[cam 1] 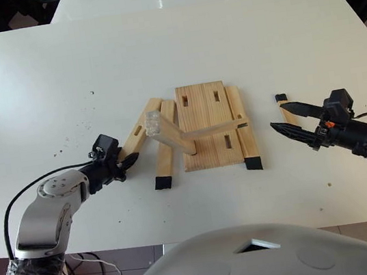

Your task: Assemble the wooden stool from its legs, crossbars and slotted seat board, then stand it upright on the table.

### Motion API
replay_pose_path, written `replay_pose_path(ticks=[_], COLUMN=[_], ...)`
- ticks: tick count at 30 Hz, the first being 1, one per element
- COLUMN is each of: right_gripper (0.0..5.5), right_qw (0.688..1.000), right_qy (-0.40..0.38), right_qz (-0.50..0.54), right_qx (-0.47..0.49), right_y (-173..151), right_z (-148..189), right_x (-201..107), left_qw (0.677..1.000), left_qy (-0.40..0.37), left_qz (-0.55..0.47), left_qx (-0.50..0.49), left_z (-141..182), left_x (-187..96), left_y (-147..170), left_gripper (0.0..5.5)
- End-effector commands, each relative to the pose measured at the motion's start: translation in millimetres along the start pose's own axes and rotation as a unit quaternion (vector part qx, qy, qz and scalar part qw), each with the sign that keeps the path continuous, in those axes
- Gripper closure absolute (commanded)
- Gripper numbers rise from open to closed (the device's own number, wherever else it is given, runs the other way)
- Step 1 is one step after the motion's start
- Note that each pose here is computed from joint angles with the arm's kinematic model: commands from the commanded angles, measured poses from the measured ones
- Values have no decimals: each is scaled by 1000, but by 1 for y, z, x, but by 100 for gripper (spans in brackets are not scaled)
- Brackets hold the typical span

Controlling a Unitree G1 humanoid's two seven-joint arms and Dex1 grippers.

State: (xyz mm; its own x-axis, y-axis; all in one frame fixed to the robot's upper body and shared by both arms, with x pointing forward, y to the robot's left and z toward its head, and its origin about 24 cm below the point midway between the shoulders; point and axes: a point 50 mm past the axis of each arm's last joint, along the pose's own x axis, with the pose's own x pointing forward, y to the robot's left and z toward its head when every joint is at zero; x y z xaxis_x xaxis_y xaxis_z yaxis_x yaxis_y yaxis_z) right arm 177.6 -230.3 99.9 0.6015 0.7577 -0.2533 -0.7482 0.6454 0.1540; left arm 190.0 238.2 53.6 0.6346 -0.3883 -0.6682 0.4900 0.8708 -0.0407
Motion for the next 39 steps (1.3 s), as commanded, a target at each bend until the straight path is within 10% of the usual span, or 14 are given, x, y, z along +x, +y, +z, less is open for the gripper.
replay_pose_path(ticks=[1, 10, 17, 27, 39], right_gripper=[227, 227, 227, 227, 227], right_qw=[1000, 999, 984, 937, 906], right_qy=[-5, -28, -176, -232, -188], right_qz=[-7, -21, 21, 260, 380], right_qx=[-12, -24, -15, 9, -2], right_y=[-4, -23, -40, 6, 46], right_z=[4, 20, 96, 166, 187], right_x=[3, -3, -11, 3, 43], left_qw=[999, 959, 881, 796, 802], left_qy=[6, -278, -454, -468, -405], left_qz=[-12, 46, -120, -363, -430], left_qx=[-50, -35, 64, 123, 94], left_z=[-10, 101, 177, 187, 164], left_x=[10, -10, -65, -110, -88], left_y=[-1, 44, 5, -57, -77], left_gripper=[346, 346, 346, 346, 346])
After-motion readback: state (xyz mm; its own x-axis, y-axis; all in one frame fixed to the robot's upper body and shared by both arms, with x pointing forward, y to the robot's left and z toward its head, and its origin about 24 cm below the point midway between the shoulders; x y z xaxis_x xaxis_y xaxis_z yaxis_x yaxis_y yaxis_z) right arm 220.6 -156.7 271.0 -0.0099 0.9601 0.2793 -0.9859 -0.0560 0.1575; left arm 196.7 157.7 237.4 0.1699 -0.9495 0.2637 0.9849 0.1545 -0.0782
